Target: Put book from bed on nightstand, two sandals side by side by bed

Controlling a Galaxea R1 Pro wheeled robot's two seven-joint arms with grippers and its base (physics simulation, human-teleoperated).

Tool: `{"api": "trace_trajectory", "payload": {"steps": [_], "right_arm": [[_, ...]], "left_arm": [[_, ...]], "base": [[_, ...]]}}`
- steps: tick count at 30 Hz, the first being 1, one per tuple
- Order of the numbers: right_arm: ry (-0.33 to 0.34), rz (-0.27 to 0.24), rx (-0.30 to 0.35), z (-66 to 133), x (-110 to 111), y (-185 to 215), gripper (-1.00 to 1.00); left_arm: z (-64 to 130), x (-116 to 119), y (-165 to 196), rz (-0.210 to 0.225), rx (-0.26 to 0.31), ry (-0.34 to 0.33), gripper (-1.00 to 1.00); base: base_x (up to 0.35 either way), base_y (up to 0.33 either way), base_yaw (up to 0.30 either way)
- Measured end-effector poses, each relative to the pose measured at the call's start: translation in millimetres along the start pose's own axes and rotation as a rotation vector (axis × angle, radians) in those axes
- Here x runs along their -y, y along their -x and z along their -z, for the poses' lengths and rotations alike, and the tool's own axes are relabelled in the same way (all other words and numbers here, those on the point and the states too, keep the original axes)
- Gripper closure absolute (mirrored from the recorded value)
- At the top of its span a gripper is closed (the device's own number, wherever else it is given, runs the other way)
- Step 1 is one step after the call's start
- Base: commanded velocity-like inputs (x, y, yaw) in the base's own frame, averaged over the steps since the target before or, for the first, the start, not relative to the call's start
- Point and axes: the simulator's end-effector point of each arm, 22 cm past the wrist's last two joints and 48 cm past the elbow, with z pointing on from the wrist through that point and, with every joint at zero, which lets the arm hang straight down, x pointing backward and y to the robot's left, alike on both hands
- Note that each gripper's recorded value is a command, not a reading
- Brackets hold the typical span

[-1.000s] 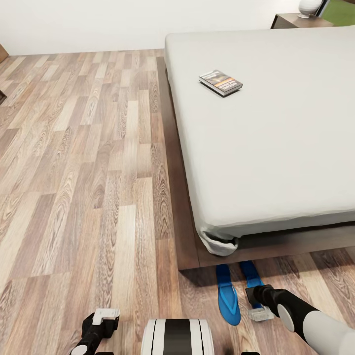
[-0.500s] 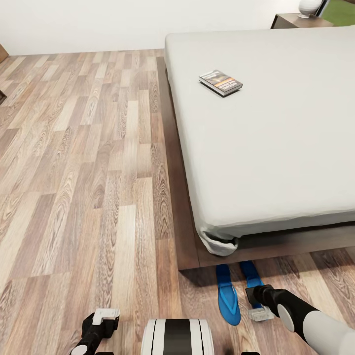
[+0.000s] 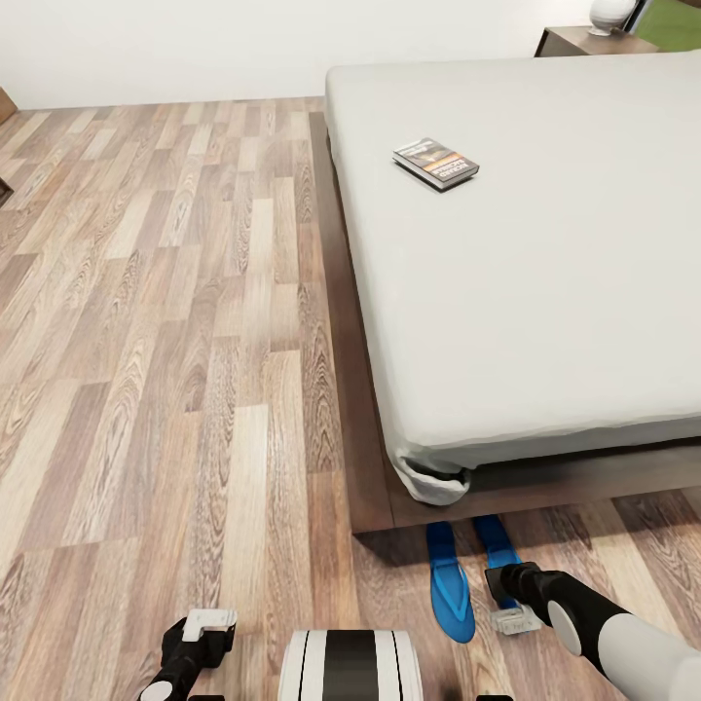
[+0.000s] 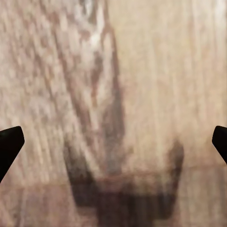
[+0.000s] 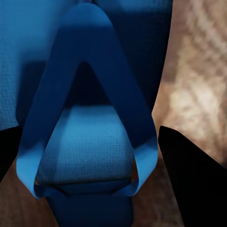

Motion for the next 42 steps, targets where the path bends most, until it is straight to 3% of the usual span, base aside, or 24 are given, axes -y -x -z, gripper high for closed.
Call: {"api": "trace_trajectory", "payload": {"steps": [12, 42], "right_arm": [[0.009, 0.047, 0.001, 0.1, -0.1, 0.8, 1.0], [-0.005, 0.034, -0.004, 1.1, 6.8, -1.2, 1.0]], "left_arm": [[0.0, 0.0, 0.1, 0.0, 0.0, 0.0, -1.0], [-0.1, -0.1, 0.4, 0.0, 0.001, 0.001, -1.0]], "base": [[0.0, 0.0, 0.0], [0.0, 0.0, 0.0]]}}
